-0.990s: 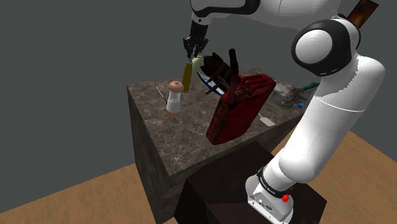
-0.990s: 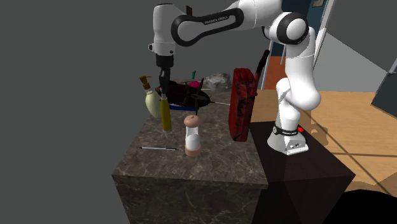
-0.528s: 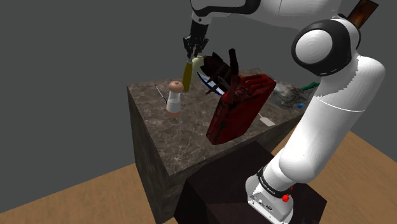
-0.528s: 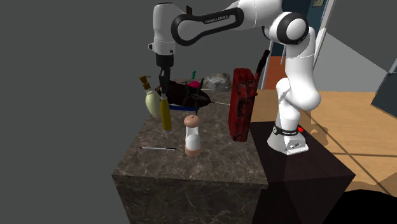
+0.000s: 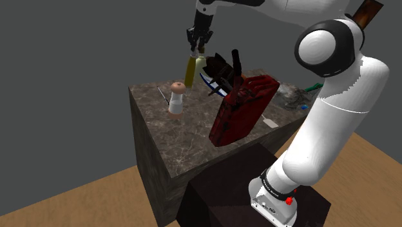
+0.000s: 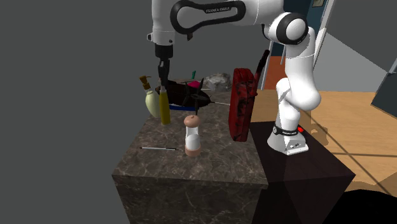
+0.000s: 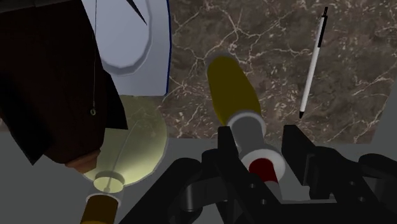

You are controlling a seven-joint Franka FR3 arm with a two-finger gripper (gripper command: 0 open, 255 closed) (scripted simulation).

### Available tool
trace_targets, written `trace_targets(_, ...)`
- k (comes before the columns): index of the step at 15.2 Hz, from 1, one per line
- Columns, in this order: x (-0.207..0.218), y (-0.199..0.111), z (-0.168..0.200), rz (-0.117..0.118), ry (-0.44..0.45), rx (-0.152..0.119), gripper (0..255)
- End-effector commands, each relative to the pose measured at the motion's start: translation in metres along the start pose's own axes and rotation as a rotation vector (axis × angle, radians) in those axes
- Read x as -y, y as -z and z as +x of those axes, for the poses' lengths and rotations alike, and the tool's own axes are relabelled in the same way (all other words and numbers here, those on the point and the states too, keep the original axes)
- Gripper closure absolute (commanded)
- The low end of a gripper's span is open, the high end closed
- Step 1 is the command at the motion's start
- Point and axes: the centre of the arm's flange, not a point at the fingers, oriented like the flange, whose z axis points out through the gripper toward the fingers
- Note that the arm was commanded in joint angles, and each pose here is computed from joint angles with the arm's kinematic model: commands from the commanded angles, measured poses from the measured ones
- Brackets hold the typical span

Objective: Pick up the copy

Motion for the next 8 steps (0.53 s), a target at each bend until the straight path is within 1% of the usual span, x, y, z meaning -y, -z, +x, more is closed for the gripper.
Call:
trace_targets(1, -0.001, 0.012, 0.001, 0.000, 0.000, 0.000, 255)
trace_targets(6, -0.001, 0.039, 0.004, 0.000, 0.000, 0.000, 255)
trace_targets(8, -0.001, 0.039, 0.004, 0.000, 0.000, 0.000, 255)
